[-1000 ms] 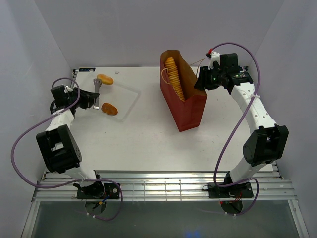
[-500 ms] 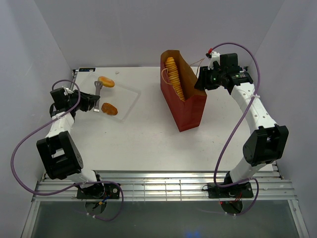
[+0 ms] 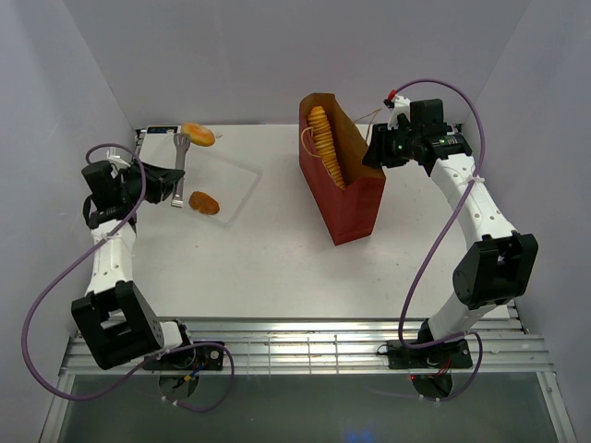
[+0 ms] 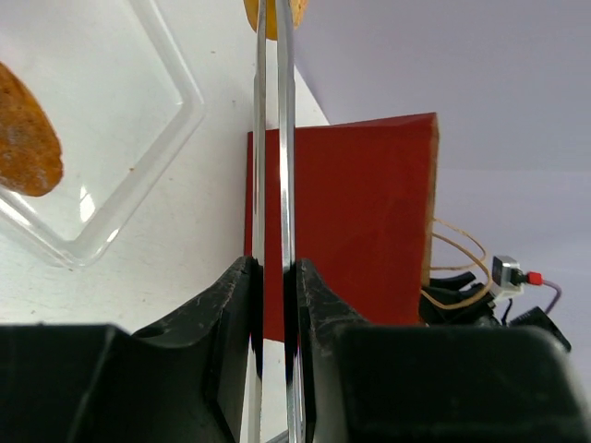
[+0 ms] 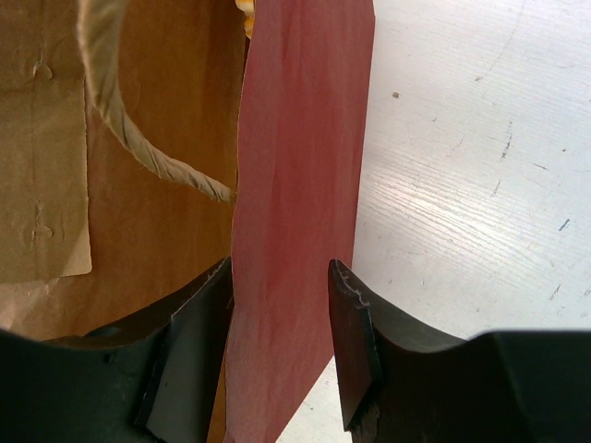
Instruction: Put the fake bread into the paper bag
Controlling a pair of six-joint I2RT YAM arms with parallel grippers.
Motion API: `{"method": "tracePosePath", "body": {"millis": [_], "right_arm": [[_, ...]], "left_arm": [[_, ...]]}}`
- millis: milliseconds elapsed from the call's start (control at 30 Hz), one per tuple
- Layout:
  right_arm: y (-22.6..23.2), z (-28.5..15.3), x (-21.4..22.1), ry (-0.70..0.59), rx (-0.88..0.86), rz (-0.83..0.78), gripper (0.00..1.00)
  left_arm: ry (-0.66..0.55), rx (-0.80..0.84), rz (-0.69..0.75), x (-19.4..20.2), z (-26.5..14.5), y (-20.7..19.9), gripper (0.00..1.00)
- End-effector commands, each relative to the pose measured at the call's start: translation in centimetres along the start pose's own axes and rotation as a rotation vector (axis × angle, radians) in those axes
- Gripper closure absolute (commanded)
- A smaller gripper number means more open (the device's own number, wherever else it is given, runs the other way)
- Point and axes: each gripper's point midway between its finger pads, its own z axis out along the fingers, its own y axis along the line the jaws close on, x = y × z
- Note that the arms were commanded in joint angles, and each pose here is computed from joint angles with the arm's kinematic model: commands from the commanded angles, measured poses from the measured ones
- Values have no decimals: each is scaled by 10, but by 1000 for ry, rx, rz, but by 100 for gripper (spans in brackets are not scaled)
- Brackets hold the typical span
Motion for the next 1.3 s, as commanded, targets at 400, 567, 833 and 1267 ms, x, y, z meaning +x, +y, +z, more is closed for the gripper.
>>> {"method": "tracePosePath", "body": {"millis": [400,567,833,1267], "right_arm": [[5,-7,-19,-54,-2,-17,49],[6,-9,-21,-57,2,-15,49],[7,-13,-25,-67,6,-12,49],[6,-20,-28,-80,27,-16,49]], "left_arm": [[26,334,182,37,-61,-166,100],[109,432,223,82,-65,-215,100],[225,526,253,150,-71,-256,100],[349,489,260,227,-61,-240,100]]}}
